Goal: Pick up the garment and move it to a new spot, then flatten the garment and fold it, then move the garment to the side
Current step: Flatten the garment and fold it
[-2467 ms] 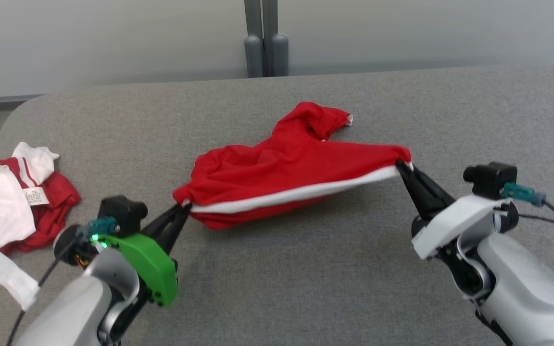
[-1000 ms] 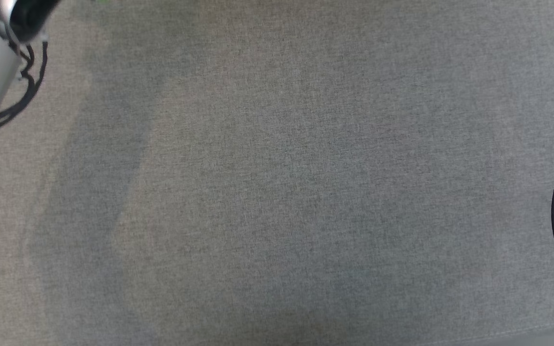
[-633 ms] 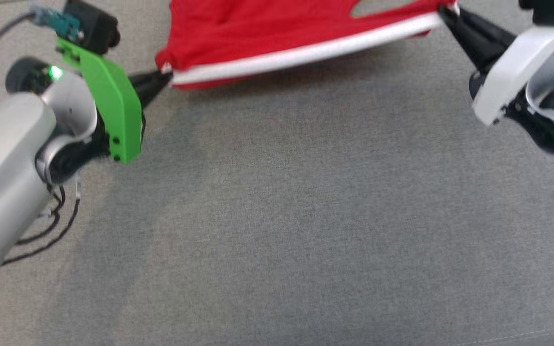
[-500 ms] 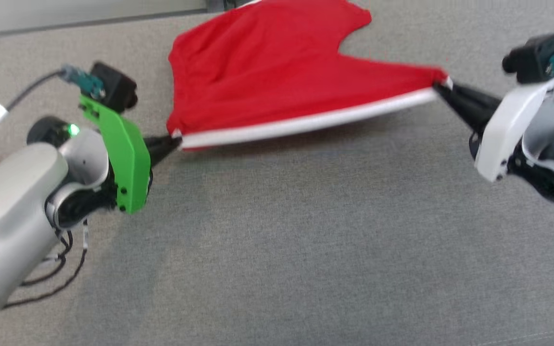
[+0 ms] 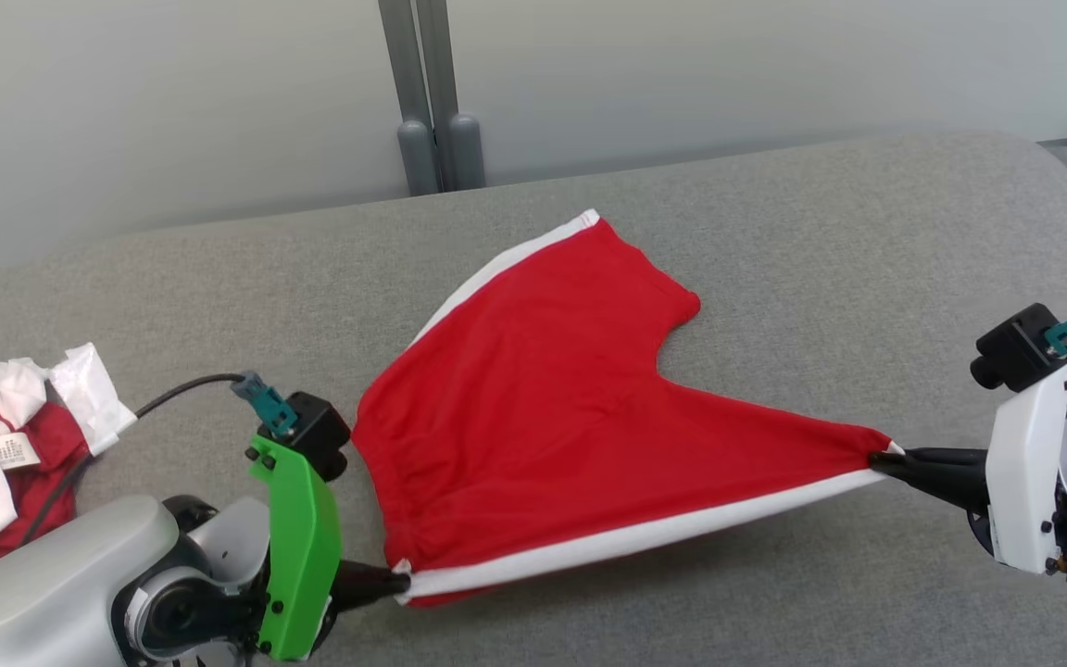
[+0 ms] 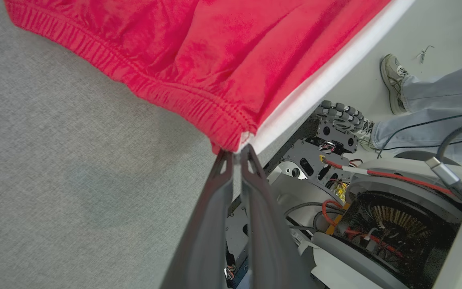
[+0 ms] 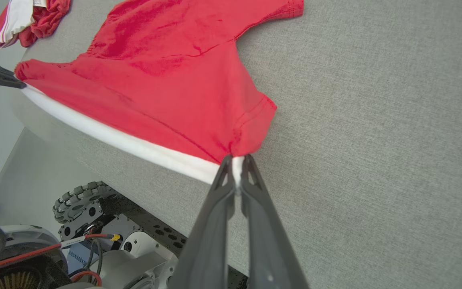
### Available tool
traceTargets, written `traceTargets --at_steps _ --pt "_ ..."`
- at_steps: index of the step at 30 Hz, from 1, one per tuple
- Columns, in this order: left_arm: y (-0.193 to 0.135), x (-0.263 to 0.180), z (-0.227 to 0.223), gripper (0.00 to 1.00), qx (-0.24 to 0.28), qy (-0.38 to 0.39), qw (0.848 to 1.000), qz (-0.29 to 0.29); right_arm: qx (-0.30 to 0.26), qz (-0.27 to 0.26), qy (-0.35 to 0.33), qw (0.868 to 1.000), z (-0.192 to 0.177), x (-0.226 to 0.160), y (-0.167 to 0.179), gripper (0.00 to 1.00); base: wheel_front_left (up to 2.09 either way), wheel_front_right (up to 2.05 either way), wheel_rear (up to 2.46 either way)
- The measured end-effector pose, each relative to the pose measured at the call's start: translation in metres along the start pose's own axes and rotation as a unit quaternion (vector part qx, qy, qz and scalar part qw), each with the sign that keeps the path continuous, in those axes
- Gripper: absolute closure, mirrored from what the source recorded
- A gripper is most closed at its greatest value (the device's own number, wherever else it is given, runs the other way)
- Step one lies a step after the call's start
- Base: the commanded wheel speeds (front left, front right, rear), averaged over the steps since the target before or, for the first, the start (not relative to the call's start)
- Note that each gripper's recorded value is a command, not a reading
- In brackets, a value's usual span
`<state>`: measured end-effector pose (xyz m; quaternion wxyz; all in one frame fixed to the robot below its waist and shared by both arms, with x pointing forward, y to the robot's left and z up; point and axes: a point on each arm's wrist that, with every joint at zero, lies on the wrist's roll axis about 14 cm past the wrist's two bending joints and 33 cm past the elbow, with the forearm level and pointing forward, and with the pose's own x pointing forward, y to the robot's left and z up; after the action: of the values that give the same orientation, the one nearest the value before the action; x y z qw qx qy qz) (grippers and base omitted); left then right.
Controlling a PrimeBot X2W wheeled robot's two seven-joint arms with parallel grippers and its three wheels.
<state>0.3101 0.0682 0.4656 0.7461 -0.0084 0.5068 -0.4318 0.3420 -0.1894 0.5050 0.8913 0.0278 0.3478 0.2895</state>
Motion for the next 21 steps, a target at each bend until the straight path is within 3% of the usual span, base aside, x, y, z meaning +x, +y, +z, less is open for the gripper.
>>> traceTargets --at_steps 5,12,21 --pt "-0.019 -0.006 -0.011 1.00 -0.006 0.033 0.999 -0.015 -0.004 -0.004 -0.003 1.000 0.007 -0.013 0.001 1.00 0.00 0.00 0.00" --pt "-0.006 -0.017 0.003 1.00 -0.035 0.087 0.996 -0.015 -0.004 -0.004 0.008 1.000 0.040 0.002 -0.010 1.00 0.00 0.00 0.00" --pt "0.019 -0.013 0.055 1.00 -0.090 0.085 0.991 -0.049 0.024 -0.020 0.061 0.998 0.099 0.060 -0.054 1.00 0.00 0.00 0.00"
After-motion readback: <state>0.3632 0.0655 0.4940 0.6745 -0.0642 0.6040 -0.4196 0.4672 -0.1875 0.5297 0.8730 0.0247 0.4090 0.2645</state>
